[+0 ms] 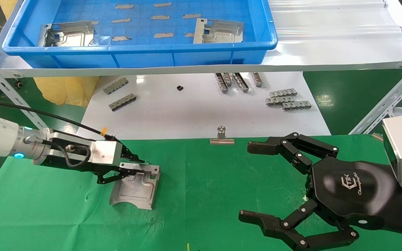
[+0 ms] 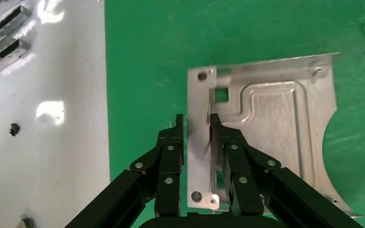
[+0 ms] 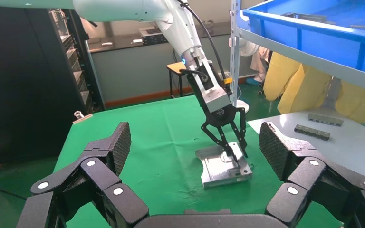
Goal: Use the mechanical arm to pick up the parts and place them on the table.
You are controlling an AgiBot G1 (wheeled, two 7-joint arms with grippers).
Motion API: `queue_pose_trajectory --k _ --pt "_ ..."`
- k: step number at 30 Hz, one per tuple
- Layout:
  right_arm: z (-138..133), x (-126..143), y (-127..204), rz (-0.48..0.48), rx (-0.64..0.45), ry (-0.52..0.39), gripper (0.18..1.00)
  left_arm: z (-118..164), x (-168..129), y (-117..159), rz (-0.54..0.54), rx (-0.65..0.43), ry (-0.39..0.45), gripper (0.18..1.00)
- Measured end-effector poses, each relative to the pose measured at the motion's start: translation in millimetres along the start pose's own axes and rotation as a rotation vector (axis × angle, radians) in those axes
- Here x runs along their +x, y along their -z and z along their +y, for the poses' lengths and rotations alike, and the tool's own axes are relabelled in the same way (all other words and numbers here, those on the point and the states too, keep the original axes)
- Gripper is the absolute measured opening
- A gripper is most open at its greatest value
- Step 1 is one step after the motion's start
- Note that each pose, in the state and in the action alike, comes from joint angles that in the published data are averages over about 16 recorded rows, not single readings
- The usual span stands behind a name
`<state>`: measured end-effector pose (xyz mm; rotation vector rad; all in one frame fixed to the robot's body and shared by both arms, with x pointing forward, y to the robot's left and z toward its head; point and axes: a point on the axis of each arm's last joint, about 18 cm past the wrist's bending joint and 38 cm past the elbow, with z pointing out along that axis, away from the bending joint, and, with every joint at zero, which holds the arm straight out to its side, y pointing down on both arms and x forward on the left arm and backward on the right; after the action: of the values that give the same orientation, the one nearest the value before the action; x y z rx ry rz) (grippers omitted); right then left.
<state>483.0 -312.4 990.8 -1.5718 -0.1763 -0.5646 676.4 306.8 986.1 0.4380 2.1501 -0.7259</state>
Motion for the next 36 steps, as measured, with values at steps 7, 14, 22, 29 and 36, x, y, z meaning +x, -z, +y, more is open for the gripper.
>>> queue_pose_trajectory --k 7,14,22,29,36 --pt "0 0 0 0.000 0.000 0.000 1.000 -6 3 6 -0.025 0.084 0.098 0.351" --pt "0 0 0 0.000 0.000 0.000 1.000 -8 8 17 -0.083 0.208 0.247 0.462" --pt "0 0 0 0.000 0.000 0.000 1.000 -5 10 22 -0.126 0.265 0.334 0.635" --pt "0 0 0 0.001 0.000 0.000 1.000 -4 11 22 -0.131 0.273 0.334 0.787" --pt "0 0 0 0.001 0.000 0.000 1.000 -5 12 23 -0.146 0.303 0.343 0.908"
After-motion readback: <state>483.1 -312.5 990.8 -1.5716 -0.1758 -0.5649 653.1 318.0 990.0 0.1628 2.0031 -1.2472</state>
